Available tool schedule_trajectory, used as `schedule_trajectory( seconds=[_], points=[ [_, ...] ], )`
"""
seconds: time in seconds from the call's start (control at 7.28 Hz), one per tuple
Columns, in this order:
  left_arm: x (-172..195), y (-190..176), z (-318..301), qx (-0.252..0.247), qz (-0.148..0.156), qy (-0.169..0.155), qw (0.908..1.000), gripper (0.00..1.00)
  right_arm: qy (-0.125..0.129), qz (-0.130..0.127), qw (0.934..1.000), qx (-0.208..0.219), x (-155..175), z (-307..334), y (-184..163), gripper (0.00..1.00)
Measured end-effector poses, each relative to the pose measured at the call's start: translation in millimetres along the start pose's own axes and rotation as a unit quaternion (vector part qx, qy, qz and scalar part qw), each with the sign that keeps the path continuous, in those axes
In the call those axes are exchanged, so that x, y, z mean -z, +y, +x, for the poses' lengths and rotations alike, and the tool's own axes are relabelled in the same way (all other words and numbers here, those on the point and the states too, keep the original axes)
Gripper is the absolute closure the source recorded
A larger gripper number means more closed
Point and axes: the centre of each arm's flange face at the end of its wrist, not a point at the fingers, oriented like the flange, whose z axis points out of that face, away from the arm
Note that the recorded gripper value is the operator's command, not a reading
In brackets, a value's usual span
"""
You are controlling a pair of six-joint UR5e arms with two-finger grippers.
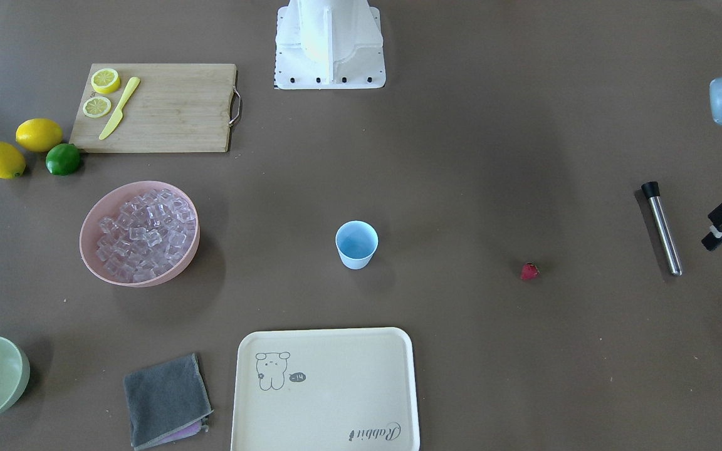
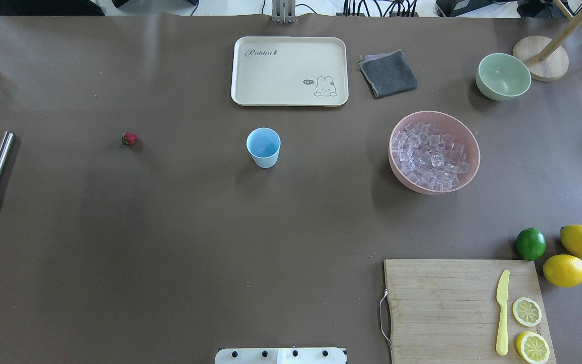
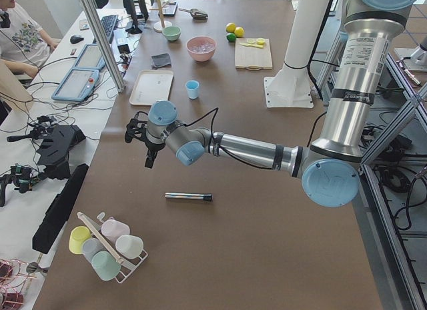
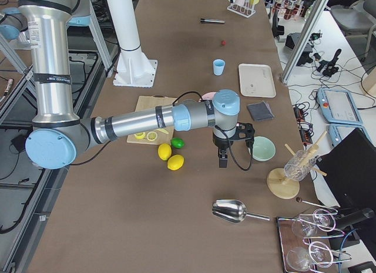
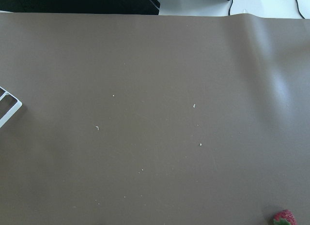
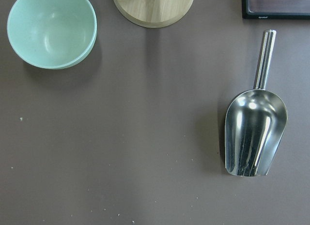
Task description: Mash ice and strawberries in cup
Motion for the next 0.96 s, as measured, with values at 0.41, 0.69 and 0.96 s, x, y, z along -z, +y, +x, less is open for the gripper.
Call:
schedule_trajectory(
  seconds=[0.41,0.69,0.96],
  points=[
    [-2.8,1.9,-3.3,0.001,-0.001,-0.004,1.0000,0.03,-0.007,0.006,0.9999,0.003,6.6,-10.1,-5.2,0.02],
    [-2.7,1.3,-2.4,0.000,0.000,-0.004,1.0000,0.03,-0.012,0.008,0.9998,0.016,7.8,-31.1,-11.5,0.03],
    [-3.4,1.7,-2.5,0.000,0.000,-0.003,1.0000,0.03,-0.024,0.015,0.9994,0.019,10.4,-108.8,-35.8,0.03]
  ],
)
